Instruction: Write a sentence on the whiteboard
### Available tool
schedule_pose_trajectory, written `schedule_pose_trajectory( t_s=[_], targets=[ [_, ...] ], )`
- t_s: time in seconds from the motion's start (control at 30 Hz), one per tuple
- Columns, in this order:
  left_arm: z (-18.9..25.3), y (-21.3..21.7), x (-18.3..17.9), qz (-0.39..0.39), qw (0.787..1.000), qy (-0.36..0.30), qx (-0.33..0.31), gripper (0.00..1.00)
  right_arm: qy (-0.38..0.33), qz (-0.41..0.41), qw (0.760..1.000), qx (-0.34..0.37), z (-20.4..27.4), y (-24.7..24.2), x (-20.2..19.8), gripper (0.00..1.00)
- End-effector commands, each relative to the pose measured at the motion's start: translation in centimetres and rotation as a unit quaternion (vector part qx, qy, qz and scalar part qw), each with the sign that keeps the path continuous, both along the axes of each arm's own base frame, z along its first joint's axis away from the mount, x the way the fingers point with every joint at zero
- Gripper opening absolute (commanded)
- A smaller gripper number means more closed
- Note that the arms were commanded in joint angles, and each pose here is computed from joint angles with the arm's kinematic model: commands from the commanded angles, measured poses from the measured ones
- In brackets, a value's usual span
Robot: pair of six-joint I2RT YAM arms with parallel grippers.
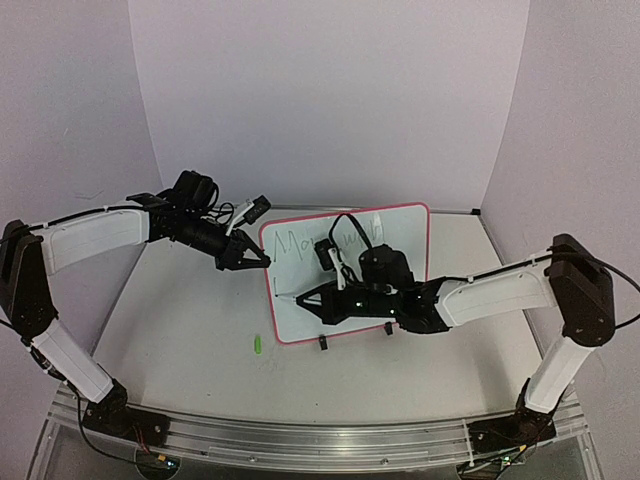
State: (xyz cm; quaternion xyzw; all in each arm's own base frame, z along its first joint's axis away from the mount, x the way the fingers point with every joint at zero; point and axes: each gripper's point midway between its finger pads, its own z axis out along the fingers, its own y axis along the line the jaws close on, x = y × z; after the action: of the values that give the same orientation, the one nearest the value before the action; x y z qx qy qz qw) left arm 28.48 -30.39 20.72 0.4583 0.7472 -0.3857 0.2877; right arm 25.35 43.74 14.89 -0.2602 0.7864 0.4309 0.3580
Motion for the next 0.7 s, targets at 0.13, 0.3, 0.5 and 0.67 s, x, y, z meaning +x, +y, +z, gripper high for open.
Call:
schedule_pose_trajectory(
  t_s=[0.13, 0.3, 0.5, 0.67],
  targets=[
    [-1.6, 0.3, 0.7, 0.008, 1.000, -0.009, 0.029, 0.00, 0.008, -0.010, 1.000, -0.008, -1.0, -0.1, 0.1, 0.00],
    [-1.7, 0.3, 0.7, 0.008, 1.000, -0.008, 0.029, 0.00, -0.016, 0.016, 0.999, 0.026, 2.4, 0.1, -1.0, 0.00],
    [-1.6, 0.3, 0.6, 0.009, 1.000, -0.009, 0.028, 0.00, -0.041, 0.020, 0.997, 0.065, 5.8, 0.4, -1.6, 0.00],
    [-1.5, 0.3, 0.6, 0.008, 1.000, -0.009, 0.028, 0.00, -0.051, -0.023, 0.997, 0.054, 5.7, 0.2, 0.1, 0.00]
  ],
)
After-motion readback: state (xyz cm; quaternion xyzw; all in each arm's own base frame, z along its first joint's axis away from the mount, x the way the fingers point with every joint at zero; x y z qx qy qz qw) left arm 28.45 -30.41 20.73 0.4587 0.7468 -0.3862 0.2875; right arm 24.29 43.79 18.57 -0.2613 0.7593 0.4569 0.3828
